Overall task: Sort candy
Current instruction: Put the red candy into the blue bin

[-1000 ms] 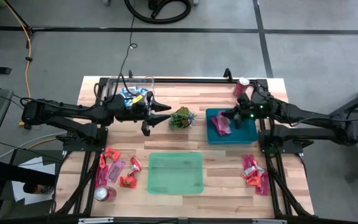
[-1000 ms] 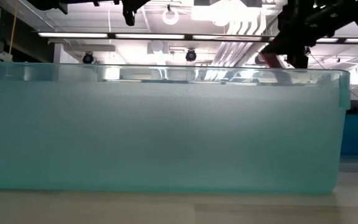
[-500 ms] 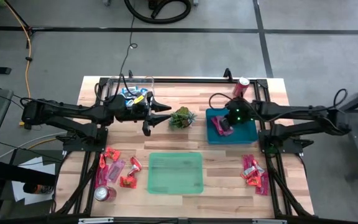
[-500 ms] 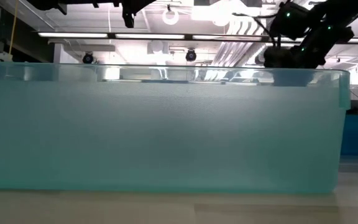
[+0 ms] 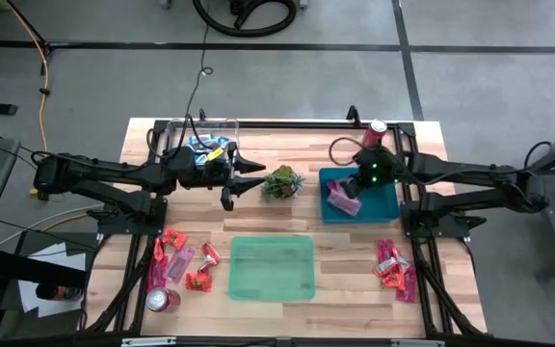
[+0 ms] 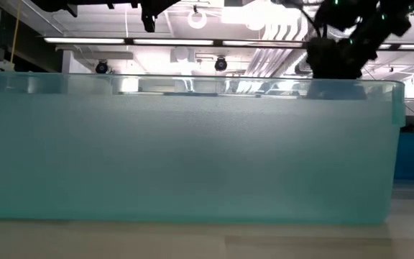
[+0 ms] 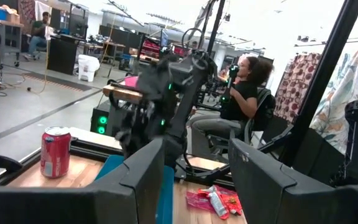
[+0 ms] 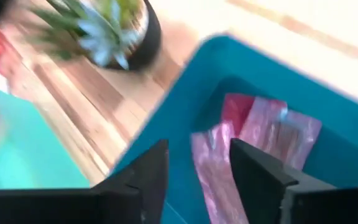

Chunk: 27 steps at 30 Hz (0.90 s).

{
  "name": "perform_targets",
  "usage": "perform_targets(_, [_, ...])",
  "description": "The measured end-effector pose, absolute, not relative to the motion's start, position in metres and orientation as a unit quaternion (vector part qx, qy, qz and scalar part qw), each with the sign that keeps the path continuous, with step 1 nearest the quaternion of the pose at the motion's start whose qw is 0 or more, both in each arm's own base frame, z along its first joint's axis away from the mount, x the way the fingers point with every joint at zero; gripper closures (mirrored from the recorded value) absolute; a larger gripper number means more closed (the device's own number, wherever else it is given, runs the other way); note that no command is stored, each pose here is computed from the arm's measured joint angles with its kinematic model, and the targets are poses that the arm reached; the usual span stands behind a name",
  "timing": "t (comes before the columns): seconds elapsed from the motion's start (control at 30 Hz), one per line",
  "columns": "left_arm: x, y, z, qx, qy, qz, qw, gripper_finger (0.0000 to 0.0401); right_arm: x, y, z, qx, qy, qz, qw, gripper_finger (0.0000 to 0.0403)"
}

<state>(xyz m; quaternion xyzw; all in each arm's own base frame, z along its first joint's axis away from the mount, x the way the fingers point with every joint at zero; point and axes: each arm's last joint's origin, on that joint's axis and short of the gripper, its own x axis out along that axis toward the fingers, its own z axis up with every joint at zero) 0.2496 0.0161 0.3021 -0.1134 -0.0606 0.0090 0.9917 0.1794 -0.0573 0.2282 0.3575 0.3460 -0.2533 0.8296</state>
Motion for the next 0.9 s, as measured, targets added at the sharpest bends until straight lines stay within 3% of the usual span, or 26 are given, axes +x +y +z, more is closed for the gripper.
perform_targets(0.33, [0.250, 0.016, 0.302, -0.138, -0.061, 0.007, 0.989, 0.0236, 0.194, -0.059, 0.324, 0.347, 0.164, -0.178, 0.906, 0.0213])
perform_targets(0.5, [0.250, 0.016, 0.302, -0.155, -0.060, 0.006, 0.986, 0.0236, 0.203, -0.052, 0.345, 0.333, 0.083, -0.109, 0.933, 0.0213])
perform_targets(0.6, [0.251, 0.017, 0.302, -0.202, -0.041, 0.003, 0.978, 0.0236, 0.204, -0.047, 0.346, 0.321, 0.080, -0.094, 0.939, 0.0213])
perform_targets(0.77, [0.249, 0.003, 0.308, -0.229, 0.137, -0.025, 0.964, 0.0237, 0.204, -0.043, 0.340, 0.323, 0.110, -0.094, 0.935, 0.0213])
perform_targets(0.9, [0.234, -0.020, 0.295, -0.252, 0.355, 0.022, 0.900, 0.0239, 0.204, -0.043, 0.333, 0.325, 0.140, -0.110, 0.929, 0.0213])
